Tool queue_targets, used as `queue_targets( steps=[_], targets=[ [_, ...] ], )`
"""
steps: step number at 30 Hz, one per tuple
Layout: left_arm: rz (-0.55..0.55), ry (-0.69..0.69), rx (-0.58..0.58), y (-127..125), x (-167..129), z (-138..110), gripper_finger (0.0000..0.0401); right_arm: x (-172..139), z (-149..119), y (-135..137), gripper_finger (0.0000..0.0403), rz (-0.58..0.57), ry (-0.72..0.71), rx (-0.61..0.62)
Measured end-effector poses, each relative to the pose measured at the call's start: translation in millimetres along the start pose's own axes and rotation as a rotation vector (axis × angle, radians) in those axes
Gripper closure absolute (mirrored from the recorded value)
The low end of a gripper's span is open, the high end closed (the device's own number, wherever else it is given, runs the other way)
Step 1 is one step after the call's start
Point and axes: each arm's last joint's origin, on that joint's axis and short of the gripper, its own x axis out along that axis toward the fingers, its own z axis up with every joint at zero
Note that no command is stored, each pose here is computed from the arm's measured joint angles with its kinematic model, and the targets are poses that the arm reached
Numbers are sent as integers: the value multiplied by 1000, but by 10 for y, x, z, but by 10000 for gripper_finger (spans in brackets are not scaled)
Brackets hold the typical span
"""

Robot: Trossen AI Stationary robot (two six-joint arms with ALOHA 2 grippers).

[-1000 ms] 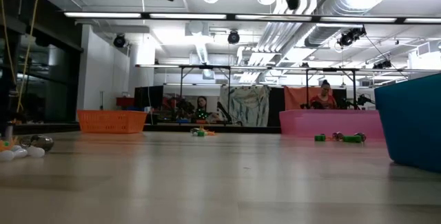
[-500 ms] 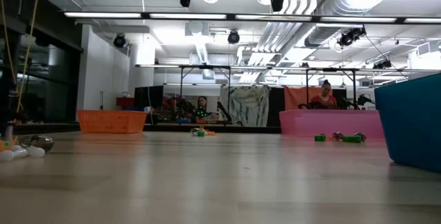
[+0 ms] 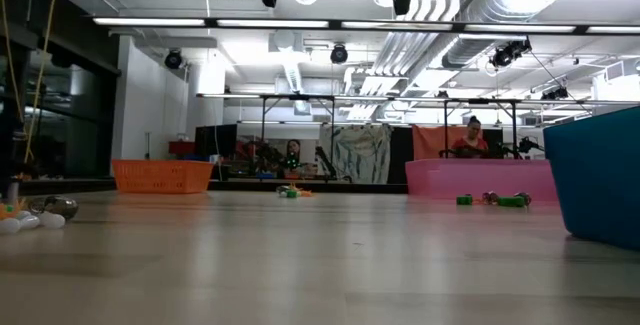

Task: Sort Halloween decoration
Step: Put the orange spider toy into the pink bin

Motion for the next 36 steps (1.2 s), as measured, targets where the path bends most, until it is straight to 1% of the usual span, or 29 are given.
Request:
queue_targets(
  steps=[4,10,12,14,18,22,25,27,31,34,36],
  targets=[
    [-2,0,0,-1,0,0,401,0,1,-2,394,-2,-1,0],
    [-2,3,19,-1,0,-3,398,0,0,-2,400,-3,-1,1],
    [3,14,43,-1,-29,8,390,-11,7,-4,400,-3,1,0],
    [36,29,44,23,-114,55,376,-61,47,-7,401,0,-1,-2],
    [123,108,53,86,-437,168,336,-285,168,-23,402,-29,16,-41],
    [158,182,34,98,-805,246,296,-568,255,-60,402,-85,64,-46],
    [170,190,-1,86,-1019,288,276,-789,267,-64,402,-157,116,-41],
    [171,166,-22,79,-1111,300,267,-929,263,-55,402,-203,146,-39],
    [177,112,-56,78,-1196,215,261,-1154,267,-10,402,-262,162,-20],
    [193,90,-81,85,-1210,135,263,-1252,279,18,402,-290,148,-13],
    [191,51,-108,86,-1206,142,263,-1278,293,16,402,-331,124,-10]
  ],
)
